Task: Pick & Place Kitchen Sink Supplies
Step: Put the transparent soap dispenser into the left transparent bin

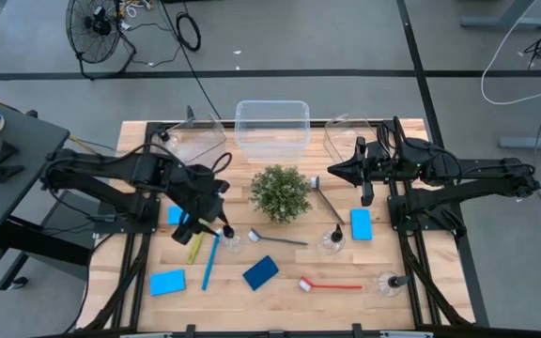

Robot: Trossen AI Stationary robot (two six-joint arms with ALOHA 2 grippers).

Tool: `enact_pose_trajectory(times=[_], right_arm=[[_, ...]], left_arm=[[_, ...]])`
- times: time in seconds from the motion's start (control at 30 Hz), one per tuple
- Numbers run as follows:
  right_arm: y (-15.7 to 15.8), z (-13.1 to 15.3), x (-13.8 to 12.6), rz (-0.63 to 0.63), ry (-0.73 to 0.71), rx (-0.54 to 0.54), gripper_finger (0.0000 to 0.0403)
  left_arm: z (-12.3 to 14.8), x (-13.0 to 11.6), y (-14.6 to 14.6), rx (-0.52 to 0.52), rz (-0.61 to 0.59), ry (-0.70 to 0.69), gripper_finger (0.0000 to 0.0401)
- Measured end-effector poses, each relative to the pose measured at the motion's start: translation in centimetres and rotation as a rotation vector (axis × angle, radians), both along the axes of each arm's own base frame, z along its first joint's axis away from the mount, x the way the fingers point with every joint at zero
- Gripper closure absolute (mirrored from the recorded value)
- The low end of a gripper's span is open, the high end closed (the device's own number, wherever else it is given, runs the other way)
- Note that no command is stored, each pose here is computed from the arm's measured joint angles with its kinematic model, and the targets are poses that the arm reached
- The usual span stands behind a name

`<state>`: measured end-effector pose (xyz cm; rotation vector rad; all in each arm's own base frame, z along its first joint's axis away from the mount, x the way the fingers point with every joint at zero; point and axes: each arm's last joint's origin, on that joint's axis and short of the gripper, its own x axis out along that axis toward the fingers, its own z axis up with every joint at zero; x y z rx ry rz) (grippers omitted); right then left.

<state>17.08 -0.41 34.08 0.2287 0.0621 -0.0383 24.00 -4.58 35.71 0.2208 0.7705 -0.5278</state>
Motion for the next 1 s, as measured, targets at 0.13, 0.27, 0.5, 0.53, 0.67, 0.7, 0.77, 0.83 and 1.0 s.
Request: enact_pose_trajectory(times=[0.13,0.27,0.5,0.53,0.67,0.7,0.77,0.83,1.0], right_arm=[[0.0,0.0,0.0,-0.001,-0.001,0.006,0.0394],[0.0,0.0,0.0,-0.002,0.001,0.018,0.0394],[0.0,0.0,0.0,-0.003,0.004,0.022,0.0394],[0.0,0.0,0.0,-0.003,0.004,0.022,0.0394],[0.0,-0.1,0.0,-0.003,0.005,0.022,0.0394],[0.0,-0.1,0.0,-0.003,0.005,0.022,0.0394],[0.0,-0.1,0.0,-0.003,0.008,0.021,0.0394],[0.0,-0.2,0.0,-0.003,0.016,0.019,0.0394],[0.0,-0.2,0.0,-0.003,0.019,0.018,0.0394]], left_arm=[[-0.2,0.3,-0.4,0.032,-0.022,-0.007,0.0157],[-1.0,0.9,-0.6,0.056,-0.035,0.025,0.0133],[-2.4,2.2,-1.0,0.119,-0.077,0.057,0.0131],[-2.5,2.4,-1.0,0.123,-0.079,0.059,0.0133],[-3.0,2.7,-1.0,0.14,-0.081,0.075,0.0141],[-3.2,2.8,-1.0,0.147,-0.079,0.091,0.0143],[-3.4,2.9,-1.0,0.156,-0.074,0.106,0.0147],[-3.6,3.0,-1.0,0.161,-0.073,0.118,0.0151],[-3.8,3.1,-1.0,0.163,-0.068,0.127,0.0167]])
